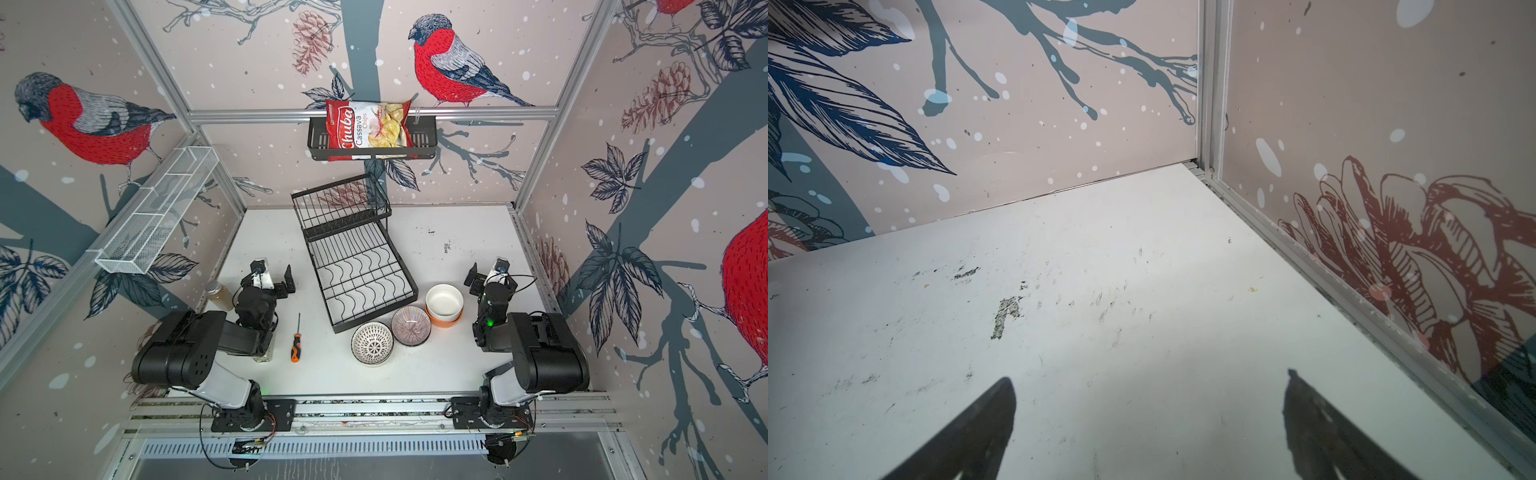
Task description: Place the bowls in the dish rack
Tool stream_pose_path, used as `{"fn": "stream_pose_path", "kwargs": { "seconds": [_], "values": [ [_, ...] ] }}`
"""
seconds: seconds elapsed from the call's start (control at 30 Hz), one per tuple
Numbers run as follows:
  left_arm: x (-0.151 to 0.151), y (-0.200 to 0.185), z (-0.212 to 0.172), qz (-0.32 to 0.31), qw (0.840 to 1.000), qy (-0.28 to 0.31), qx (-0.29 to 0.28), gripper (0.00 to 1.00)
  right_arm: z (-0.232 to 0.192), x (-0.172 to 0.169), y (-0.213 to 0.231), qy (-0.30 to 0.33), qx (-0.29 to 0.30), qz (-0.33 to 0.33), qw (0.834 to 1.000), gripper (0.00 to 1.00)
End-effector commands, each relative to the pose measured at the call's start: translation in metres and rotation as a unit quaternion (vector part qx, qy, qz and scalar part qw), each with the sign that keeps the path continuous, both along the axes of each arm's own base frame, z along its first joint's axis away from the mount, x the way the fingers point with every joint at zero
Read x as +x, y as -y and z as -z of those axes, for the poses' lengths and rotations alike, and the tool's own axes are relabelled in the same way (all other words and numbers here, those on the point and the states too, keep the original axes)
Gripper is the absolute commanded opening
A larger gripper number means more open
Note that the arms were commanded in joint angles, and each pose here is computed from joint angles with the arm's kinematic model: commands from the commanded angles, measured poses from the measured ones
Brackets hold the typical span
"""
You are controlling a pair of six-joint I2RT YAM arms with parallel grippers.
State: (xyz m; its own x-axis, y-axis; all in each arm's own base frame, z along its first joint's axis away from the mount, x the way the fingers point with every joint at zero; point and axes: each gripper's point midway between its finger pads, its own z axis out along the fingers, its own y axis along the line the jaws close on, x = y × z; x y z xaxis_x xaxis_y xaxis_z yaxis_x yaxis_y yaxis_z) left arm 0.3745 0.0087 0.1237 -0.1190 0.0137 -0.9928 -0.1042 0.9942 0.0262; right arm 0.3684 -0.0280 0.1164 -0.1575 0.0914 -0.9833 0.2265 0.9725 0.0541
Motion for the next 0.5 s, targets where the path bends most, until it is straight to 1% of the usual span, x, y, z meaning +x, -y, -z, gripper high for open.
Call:
{"fn": "stream_pose_path", "kwargs": {
  "seconds": [0.0, 0.33, 0.47],
  "values": [
    [0.002, 0.002, -0.006, 0.007, 1.000, 0.010, 0.005, 0.99, -0.009, 0.002, 0.000, 0.016, -0.004, -0.002, 1.000, 1.00],
    [0.001, 0.001, -0.007, 0.006, 1.000, 0.012, 0.005, 0.99, -0.012, 0.002, 0.001, 0.020, -0.002, 0.000, 1.000, 1.00],
    [-0.002, -0.002, -0.016, -0.006, 1.000, 0.021, 0.003, 0.98, -0.019, 0.010, 0.008, -0.004, 0.002, 0.021, 1.000, 1.00]
  ]
}}
